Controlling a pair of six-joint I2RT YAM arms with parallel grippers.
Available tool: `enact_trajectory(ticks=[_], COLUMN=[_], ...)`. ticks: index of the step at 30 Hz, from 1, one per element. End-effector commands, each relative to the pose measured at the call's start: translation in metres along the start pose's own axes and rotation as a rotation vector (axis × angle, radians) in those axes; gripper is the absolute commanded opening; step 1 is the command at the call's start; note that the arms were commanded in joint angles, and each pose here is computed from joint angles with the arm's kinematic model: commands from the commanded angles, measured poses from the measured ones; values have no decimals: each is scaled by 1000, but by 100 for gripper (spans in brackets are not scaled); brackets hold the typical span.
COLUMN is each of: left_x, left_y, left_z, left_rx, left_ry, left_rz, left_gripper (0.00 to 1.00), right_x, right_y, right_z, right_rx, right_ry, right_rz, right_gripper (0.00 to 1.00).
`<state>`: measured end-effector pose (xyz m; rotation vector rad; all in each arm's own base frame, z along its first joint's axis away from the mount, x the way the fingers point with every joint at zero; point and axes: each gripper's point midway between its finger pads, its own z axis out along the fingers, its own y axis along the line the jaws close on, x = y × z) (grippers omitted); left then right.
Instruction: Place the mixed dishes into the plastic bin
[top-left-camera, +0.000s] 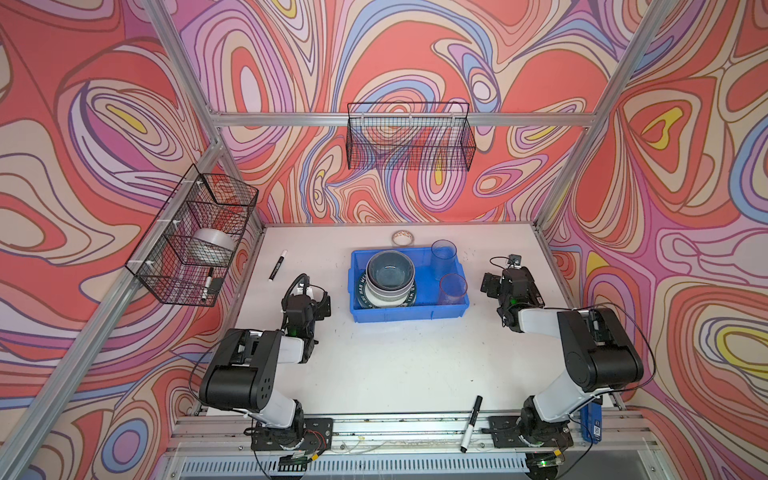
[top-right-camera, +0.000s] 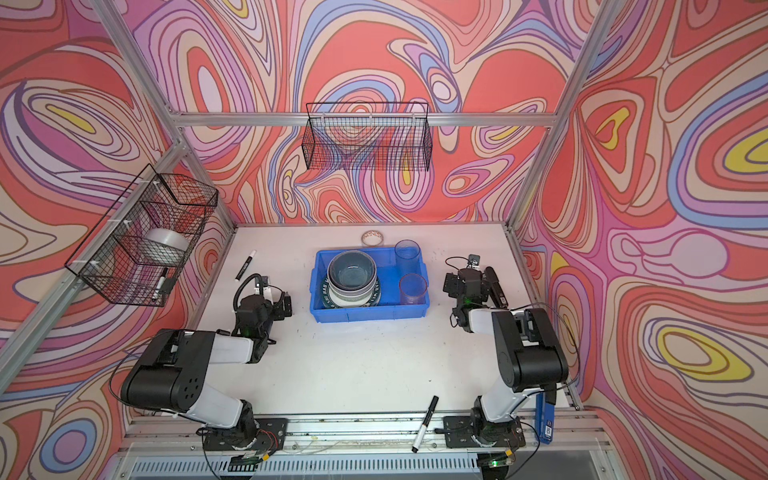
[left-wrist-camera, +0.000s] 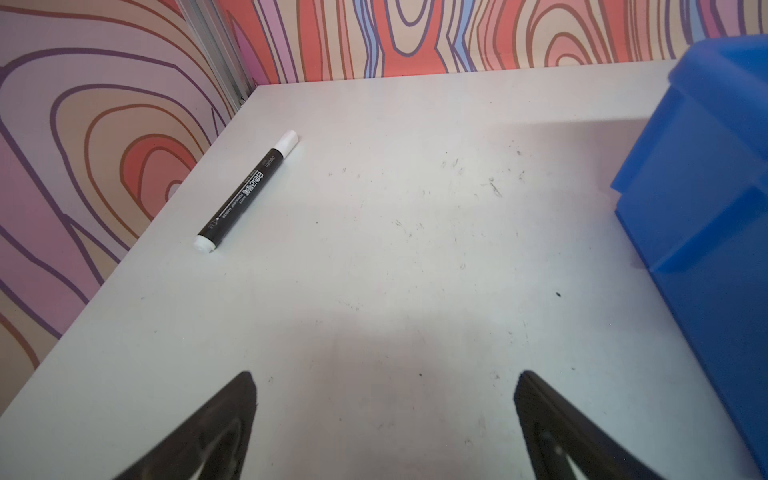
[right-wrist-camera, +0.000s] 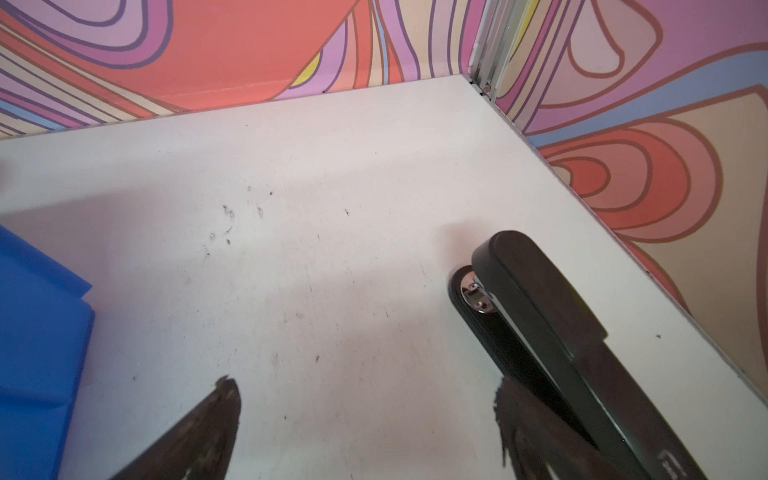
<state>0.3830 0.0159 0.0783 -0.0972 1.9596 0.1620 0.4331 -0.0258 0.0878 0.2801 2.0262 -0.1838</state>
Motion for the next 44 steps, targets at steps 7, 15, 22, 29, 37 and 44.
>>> enact_trajectory(ticks=[7, 15, 22, 29, 37, 44], left_x=[-14, -14, -14, -14, -14, -13], left_y=[6, 8, 8, 8, 8, 7], left_z=[3, 3, 3, 3, 3, 4], left_rx=[-5, -12, -12, -12, -12, -12], left_ry=[-40, -42, -40, -40, -39, -32], left_rz=[-42, -47, -46, -46, -46, -46], left_gripper=[100, 100, 100, 100, 100, 100], right_x=[-10, -11, -7, 0, -1, -1], right_y=[3, -8, -6, 3, 3, 3], right_z=[-3, -2, -7, -9, -9, -10], right_rx=[-27, -27, -80, -151, -149, -149], right_ry=[-44, -130, -154, -177, -185, -187], right_rz=[-15, 11, 21, -11, -9, -11], right_gripper=[97, 98, 98, 98, 99, 98])
